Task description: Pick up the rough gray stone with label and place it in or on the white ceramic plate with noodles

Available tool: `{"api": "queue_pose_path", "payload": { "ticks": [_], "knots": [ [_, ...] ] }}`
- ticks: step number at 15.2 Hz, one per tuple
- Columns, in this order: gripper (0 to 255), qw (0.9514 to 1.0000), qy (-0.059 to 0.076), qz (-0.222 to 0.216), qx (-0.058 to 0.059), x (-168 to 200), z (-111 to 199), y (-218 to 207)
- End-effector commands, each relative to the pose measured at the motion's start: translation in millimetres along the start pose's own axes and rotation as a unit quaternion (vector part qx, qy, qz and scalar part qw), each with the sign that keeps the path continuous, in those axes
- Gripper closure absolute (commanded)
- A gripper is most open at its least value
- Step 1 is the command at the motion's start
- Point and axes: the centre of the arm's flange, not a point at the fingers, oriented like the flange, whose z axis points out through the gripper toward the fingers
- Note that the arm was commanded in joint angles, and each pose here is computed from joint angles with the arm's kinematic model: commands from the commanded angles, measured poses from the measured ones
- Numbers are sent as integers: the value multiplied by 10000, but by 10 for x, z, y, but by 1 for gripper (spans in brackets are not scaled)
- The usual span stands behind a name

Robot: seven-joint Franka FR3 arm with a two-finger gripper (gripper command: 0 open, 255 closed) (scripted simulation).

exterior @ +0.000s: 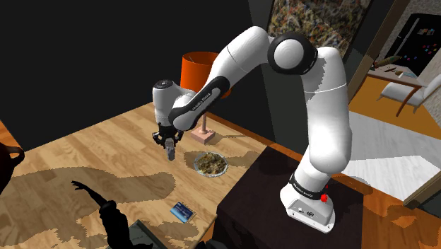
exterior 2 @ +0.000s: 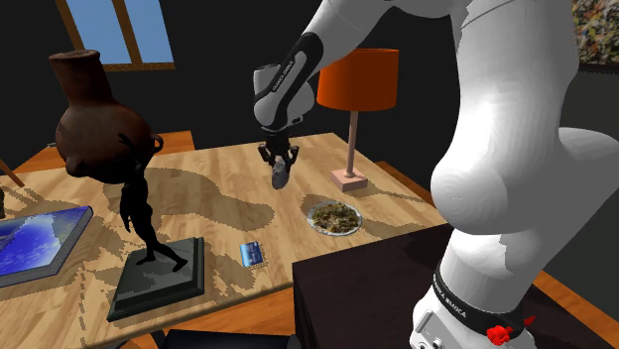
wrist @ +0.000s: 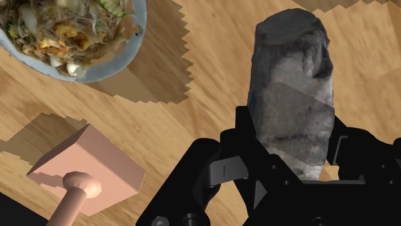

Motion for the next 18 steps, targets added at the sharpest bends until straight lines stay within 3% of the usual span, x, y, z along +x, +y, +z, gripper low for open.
{"api": "queue_pose_path", "payload": {
  "ticks": [1, 8, 18],
  "knots": [
    [255, 10000, 1, -1, 1, 20, -112, -6],
    [255, 10000, 1, -1, 1, 65, -457, 0],
    [255, 10000, 1, -1, 1, -376, -595, 1237]
  ]
}}
